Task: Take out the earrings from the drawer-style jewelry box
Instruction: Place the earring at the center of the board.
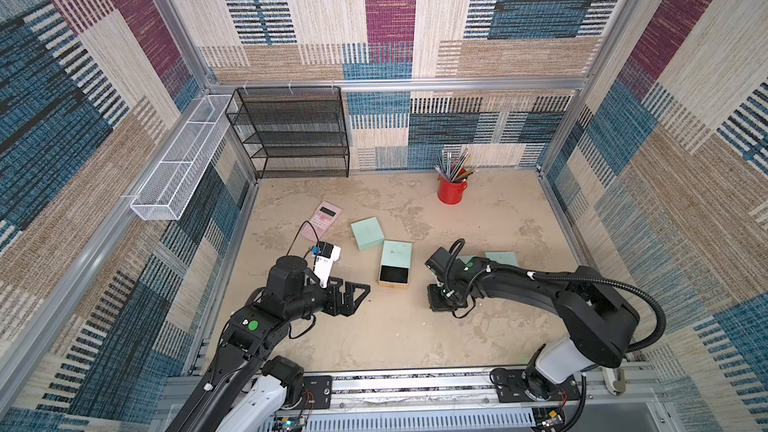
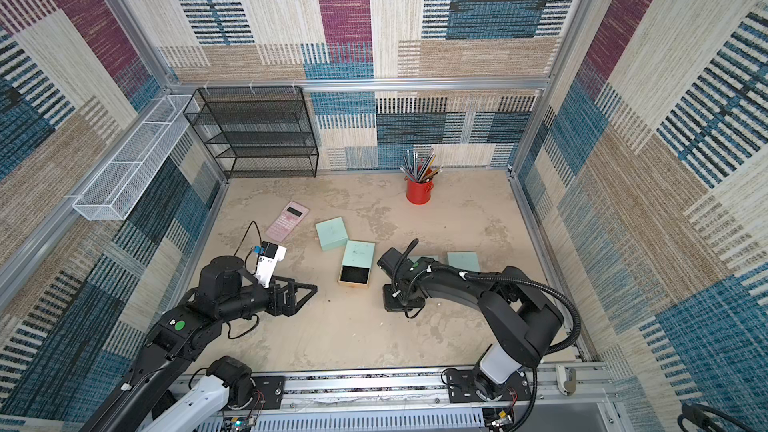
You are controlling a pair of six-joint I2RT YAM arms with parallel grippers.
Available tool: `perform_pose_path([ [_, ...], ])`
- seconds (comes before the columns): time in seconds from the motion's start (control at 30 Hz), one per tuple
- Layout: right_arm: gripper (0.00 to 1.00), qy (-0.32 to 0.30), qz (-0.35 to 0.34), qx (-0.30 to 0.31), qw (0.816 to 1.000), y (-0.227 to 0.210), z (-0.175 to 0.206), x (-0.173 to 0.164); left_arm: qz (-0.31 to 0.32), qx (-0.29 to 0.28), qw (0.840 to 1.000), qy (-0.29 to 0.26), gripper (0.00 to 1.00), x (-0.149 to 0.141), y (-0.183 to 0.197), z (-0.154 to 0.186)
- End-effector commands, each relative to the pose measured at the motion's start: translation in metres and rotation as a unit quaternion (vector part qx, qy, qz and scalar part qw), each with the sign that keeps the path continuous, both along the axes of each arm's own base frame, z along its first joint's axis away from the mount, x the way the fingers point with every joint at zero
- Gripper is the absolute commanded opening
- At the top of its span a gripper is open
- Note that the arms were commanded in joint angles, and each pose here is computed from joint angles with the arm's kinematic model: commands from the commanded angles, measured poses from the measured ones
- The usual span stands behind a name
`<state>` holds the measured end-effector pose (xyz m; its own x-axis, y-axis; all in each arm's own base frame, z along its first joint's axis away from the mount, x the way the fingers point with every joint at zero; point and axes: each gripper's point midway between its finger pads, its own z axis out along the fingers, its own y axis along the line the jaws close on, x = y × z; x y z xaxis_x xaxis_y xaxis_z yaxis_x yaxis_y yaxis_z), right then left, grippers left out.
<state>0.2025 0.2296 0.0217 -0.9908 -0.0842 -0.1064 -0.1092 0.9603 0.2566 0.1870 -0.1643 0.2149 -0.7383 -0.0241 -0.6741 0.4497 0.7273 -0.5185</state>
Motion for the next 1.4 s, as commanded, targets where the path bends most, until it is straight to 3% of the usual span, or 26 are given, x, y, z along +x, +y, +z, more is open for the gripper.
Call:
perform_pose_path([
  [0.0,0.18,-0.009,0.003,0.001,1.000,0.002,0.000,0.004,-0.002,-0.007,1.000,-0.006,0.98,0.002,-0.002,0.003],
  [0.63,0.20,-0.022,-0.004,0.016,1.000,0.005,0.015,0.008,-0.002,-0.008,1.000,-0.004,0.98,0.002,-0.003,0.003],
  [1.37,0.20,-0.081,-0.005,0.092,0.992,0.031,0.066,0.034,0.001,-0.007,1.000,0.007,0.99,0.005,-0.003,-0.001],
])
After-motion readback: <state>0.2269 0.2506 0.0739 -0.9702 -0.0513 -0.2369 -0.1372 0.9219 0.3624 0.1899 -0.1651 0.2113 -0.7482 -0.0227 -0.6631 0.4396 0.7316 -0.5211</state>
